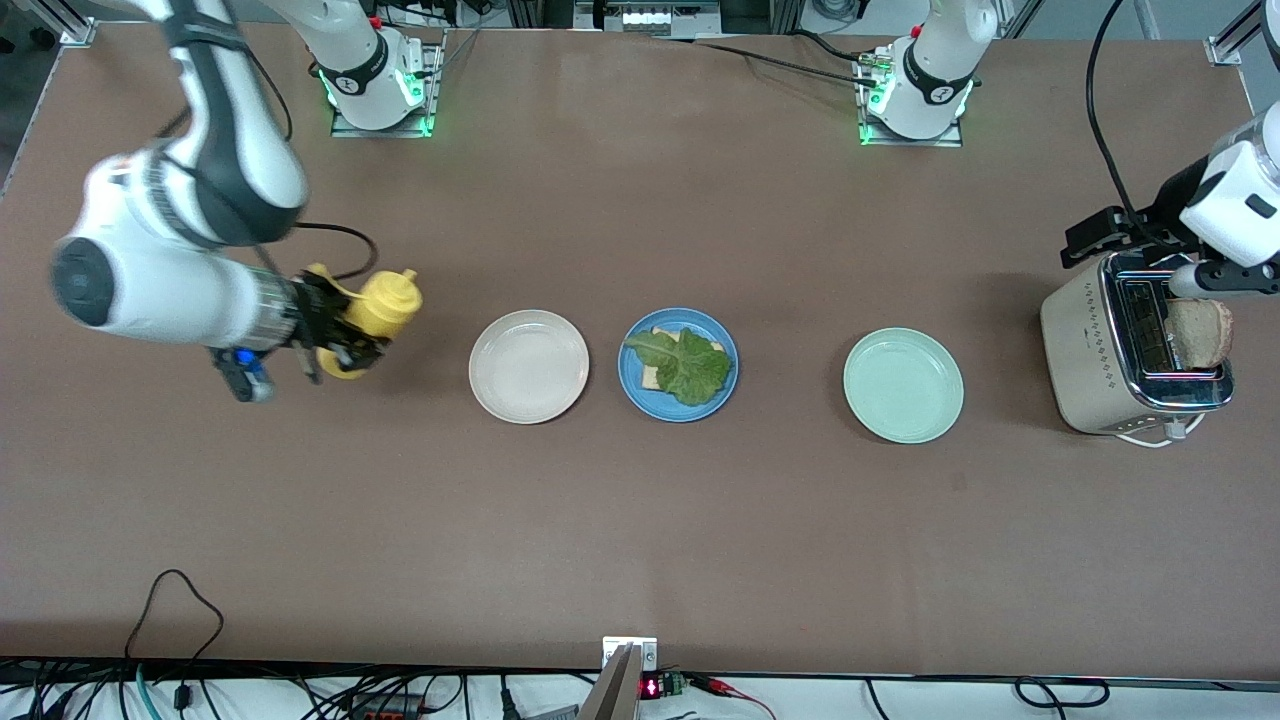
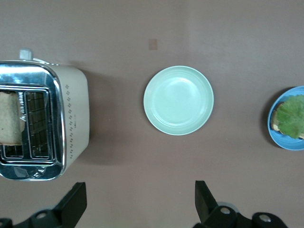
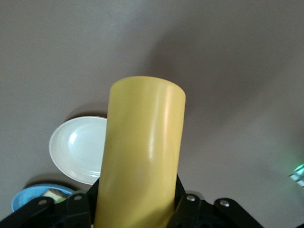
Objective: Make sandwich in blue plate with both arms
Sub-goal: 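Draw the yellow bottle back away from the plates with the right gripper, then pull the second toast slice from the toaster with the left gripper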
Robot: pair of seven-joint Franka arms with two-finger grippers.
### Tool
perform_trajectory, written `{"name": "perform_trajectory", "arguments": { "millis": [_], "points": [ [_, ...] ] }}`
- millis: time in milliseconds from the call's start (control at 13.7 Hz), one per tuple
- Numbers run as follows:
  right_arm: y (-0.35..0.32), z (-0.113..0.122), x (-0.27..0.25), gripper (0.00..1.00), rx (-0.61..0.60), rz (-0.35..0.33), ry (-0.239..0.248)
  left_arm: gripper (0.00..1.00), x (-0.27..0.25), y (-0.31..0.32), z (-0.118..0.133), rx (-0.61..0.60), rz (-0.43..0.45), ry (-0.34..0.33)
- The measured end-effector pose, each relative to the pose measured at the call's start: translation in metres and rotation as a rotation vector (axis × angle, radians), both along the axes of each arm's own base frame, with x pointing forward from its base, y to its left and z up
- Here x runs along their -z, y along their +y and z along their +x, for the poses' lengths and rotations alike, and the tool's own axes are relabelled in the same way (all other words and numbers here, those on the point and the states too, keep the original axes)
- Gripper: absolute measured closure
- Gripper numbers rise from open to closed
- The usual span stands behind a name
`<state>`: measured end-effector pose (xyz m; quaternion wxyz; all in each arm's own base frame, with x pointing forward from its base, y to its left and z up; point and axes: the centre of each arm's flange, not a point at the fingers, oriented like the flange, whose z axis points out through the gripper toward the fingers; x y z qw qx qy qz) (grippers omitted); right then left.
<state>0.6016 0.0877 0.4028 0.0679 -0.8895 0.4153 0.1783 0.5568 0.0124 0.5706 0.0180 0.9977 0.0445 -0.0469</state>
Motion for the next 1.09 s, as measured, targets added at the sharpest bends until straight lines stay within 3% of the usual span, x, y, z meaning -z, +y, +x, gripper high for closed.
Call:
{"name": "perform_trajectory", "arguments": {
  "millis": [292, 583, 875, 1094],
  "points": [
    [-0.105, -0.018, 0.011, 0.46, -0.13, 0.152, -0.004, 0.0, 0.015, 0.04, 0.006, -0.068, -0.003, 0.025],
    [-0.194, -0.033, 0.043, 0.46, -0.271, 0.277, -0.059, 0.0, 0.048, 0.1, 0.011, -0.142, -0.017, 0.078],
    [-0.225, -0.045, 0.095, 0.46, -0.179, 0.413, 0.008, 0.0, 0.075, 0.158, 0.007, -0.14, -0.042, 0.1],
    [-0.233, -0.051, 0.12, 0.46, 0.049, 0.518, 0.101, 0.0, 0.105, 0.216, 0.006, -0.039, -0.03, 0.078]
  ]
}}
